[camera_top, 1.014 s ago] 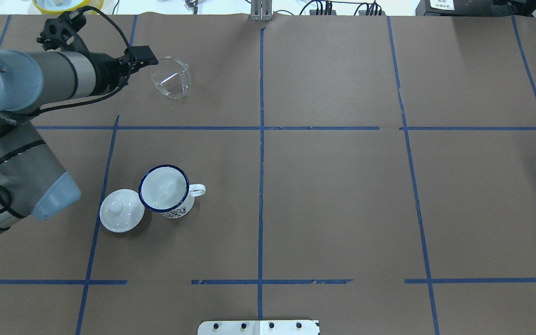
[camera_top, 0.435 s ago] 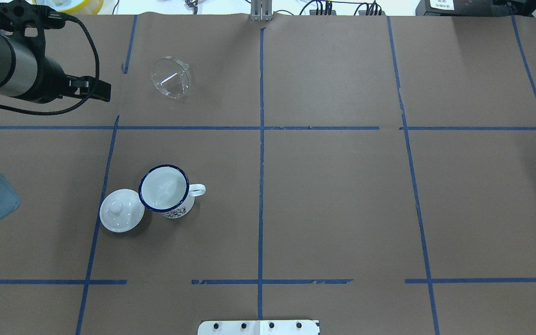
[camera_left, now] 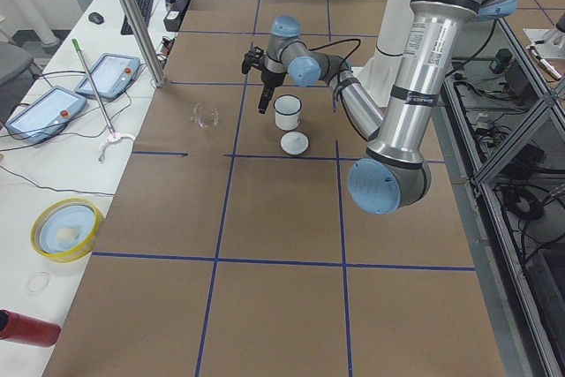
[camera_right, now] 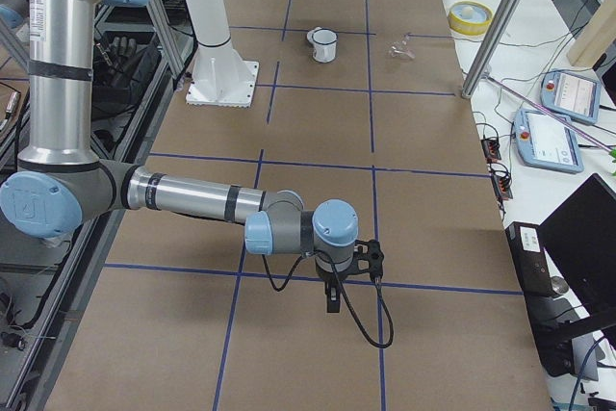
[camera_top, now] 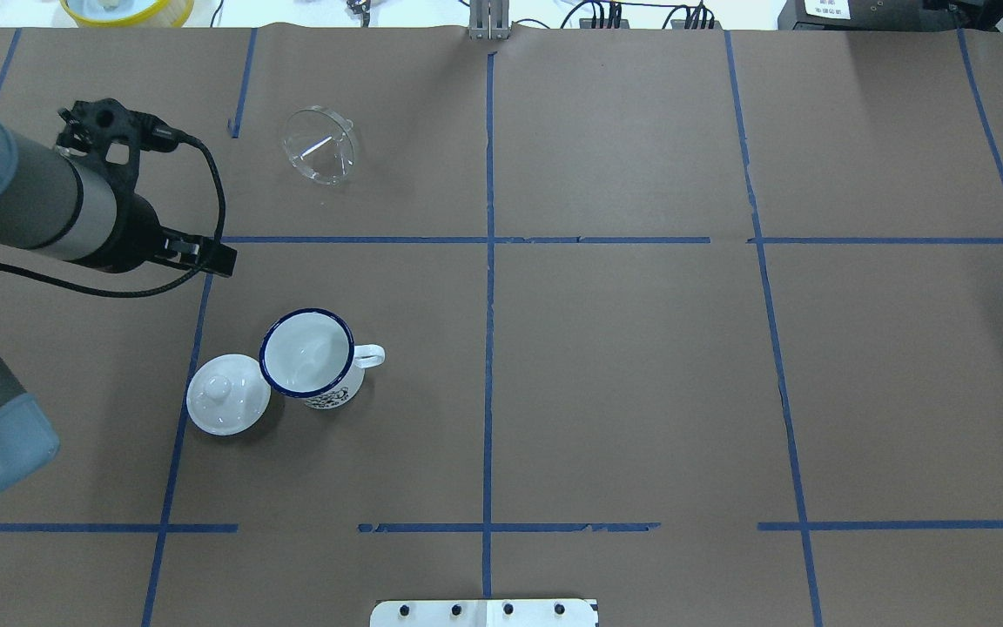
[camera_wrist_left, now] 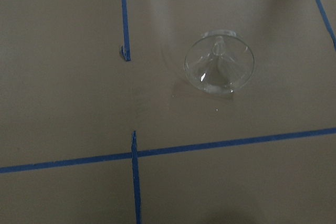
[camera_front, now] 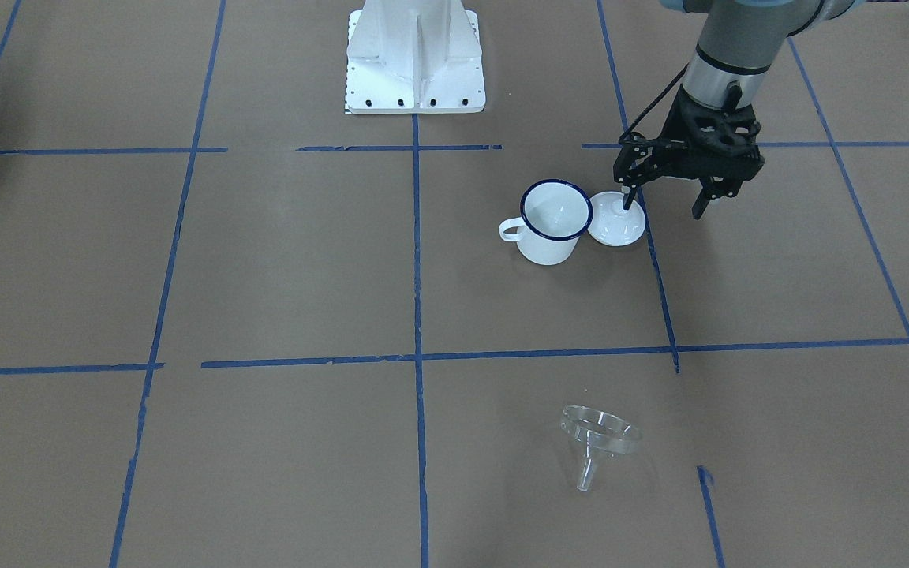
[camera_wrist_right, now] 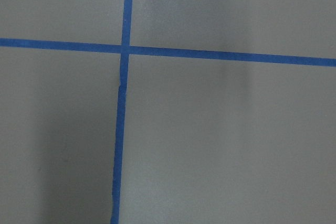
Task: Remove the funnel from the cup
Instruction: 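Move the left gripper down to the white lid beside the mug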
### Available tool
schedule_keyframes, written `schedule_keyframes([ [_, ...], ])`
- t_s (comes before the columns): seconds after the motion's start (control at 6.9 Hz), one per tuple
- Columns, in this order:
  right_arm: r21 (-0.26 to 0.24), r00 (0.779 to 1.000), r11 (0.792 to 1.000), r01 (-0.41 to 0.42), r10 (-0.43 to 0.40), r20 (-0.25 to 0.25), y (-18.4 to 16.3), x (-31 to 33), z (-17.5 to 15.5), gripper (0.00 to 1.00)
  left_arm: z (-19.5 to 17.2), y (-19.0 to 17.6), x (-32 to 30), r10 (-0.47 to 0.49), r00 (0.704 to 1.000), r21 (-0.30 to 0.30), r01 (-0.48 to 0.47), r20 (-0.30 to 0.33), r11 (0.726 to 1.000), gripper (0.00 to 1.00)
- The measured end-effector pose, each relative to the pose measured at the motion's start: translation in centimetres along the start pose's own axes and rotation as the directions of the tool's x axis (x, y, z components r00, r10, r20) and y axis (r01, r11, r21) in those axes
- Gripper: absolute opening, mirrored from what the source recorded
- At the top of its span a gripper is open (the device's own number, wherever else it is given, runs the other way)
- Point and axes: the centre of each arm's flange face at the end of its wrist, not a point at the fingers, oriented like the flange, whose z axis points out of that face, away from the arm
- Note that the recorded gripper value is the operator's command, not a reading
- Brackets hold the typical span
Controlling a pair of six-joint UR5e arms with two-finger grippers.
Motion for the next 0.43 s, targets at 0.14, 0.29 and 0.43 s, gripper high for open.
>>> schedule_keyframes([
  [0.14, 0.000, 1.000, 1.000, 0.000, 0.000, 0.000, 0.0, 0.0, 0.0, 1.00, 1.9, 2.2, -0.3, 0.026, 1.000, -0.023, -0.026, -0.015, 0.999, 1.00],
  [0.29, 0.000, 1.000, 1.000, 0.000, 0.000, 0.000, 0.0, 0.0, 0.0, 1.00, 3.8, 4.9, -1.7, 0.051, 0.998, -0.027, -0.052, -0.042, 0.998, 0.99],
  [0.43, 0.000, 1.000, 1.000, 0.000, 0.000, 0.000, 0.0, 0.0, 0.0, 1.00, 5.2, 7.0, -3.3, 0.060, 0.996, -0.022, -0.062, -0.068, 0.998, 0.90],
])
